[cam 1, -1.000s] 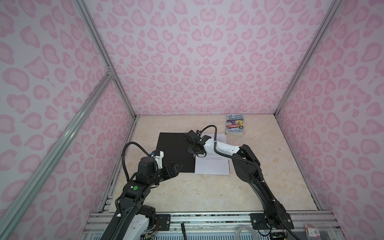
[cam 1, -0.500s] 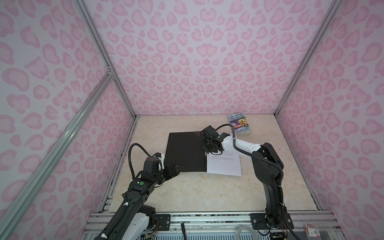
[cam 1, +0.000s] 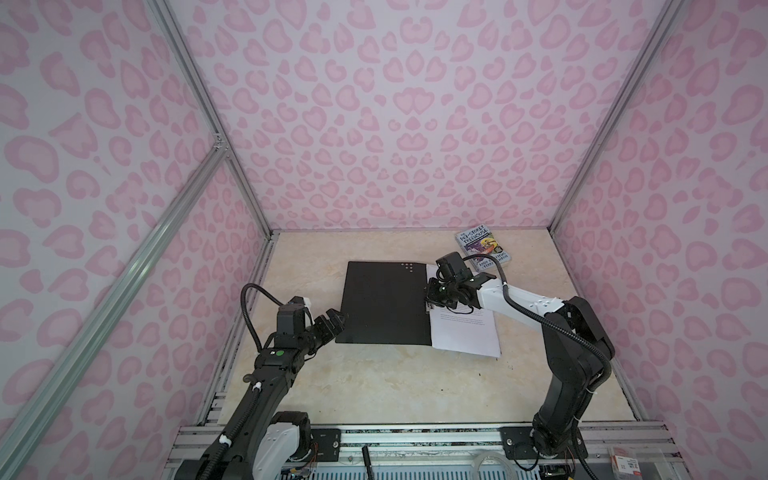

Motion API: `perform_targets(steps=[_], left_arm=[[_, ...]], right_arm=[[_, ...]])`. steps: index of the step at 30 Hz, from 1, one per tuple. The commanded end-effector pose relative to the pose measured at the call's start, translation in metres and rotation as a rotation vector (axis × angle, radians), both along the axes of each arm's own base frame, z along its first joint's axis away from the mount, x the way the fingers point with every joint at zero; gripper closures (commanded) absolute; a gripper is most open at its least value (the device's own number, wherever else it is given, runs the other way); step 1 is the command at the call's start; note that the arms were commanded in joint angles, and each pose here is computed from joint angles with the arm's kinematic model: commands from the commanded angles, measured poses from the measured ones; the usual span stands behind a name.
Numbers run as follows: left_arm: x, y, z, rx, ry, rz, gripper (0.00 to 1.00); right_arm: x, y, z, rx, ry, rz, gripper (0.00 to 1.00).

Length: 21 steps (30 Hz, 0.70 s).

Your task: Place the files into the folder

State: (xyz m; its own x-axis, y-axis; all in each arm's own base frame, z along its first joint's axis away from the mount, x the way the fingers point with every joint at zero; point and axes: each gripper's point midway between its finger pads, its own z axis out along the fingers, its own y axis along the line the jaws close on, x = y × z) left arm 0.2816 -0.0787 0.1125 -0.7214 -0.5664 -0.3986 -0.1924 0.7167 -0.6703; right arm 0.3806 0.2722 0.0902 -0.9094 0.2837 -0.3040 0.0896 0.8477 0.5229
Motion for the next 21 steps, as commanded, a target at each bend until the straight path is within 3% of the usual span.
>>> perform_targets(steps=[1, 6, 14, 21], left_arm=[[0.010, -0.024, 0.016, -0.106, -0.061, -0.122, 0.03], [0.012, -0.035, 0.010, -0.189, -0.061, -0.156, 0.03], [-0.008, -0.051, 0.080, -0.280, -0.249, -0.251, 0.03], [-0.035, -0.061, 0.109, -0.330, -0.303, -0.331, 0.03]], right_arm=[[0.005, 0.012, 0.010, 0.074, -0.033, 0.029, 1.00], [0.004, 0.014, 0.006, 0.096, -0.027, 0.028, 1.00], [-0.002, 0.026, -0.017, 0.083, -0.005, 0.028, 1.00], [-0.018, 0.077, -0.040, 0.087, 0.007, 0.037, 0.94]])
